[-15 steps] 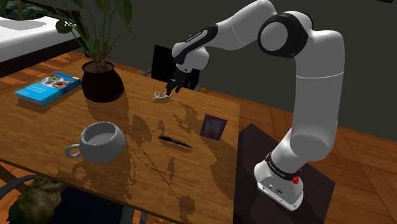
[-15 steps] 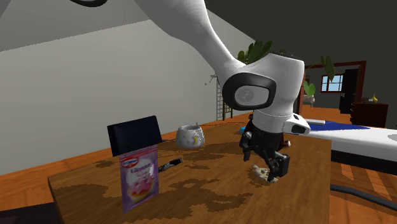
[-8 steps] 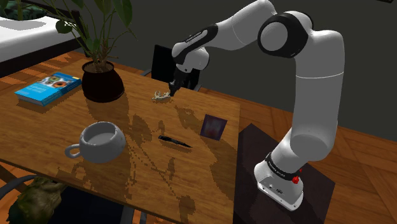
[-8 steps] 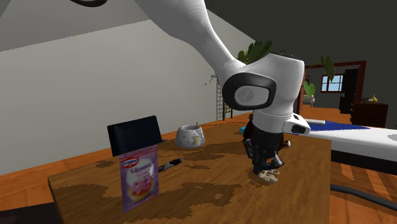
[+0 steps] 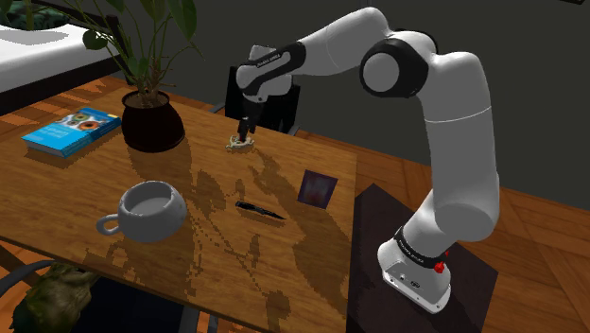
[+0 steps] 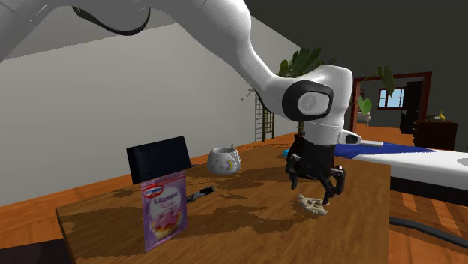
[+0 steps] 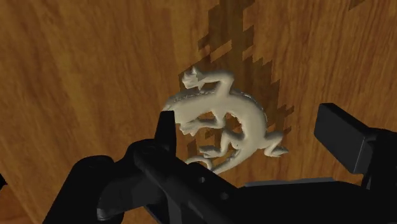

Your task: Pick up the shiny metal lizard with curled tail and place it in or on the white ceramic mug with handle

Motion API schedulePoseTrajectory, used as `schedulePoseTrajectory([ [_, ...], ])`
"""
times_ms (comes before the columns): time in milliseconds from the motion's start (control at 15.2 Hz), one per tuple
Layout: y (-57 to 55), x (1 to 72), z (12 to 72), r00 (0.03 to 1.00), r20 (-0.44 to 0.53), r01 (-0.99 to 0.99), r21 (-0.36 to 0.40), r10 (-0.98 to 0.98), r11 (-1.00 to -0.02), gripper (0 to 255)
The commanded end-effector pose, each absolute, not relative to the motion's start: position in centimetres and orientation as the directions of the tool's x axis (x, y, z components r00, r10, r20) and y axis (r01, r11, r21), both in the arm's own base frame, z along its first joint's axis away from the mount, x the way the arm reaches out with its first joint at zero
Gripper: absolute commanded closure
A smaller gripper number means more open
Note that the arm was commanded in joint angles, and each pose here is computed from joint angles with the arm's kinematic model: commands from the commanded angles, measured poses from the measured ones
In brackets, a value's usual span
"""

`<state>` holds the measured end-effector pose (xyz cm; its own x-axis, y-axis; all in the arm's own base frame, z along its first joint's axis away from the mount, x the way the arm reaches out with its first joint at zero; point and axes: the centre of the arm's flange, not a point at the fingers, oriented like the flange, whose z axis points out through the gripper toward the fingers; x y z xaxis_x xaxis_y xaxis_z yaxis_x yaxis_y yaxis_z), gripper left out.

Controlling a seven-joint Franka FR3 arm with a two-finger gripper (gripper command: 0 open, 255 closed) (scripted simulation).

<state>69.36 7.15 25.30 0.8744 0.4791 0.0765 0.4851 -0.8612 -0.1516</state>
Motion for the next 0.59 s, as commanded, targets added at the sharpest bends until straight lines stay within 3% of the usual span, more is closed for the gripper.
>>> schedulePoseTrajectory([
  [0, 10.8, 72.2, 25.5, 0.777, -0.016, 0.627, -0.058, 0.629, -0.777, 0],
  [66, 12.2, 72.9, 25.3, 0.737, -0.05, 0.674, -0.031, 0.674, -0.738, 0],
  [528, 12.1, 72.7, 21.6, 0.737, -0.05, 0.674, -0.031, 0.674, -0.738, 0],
])
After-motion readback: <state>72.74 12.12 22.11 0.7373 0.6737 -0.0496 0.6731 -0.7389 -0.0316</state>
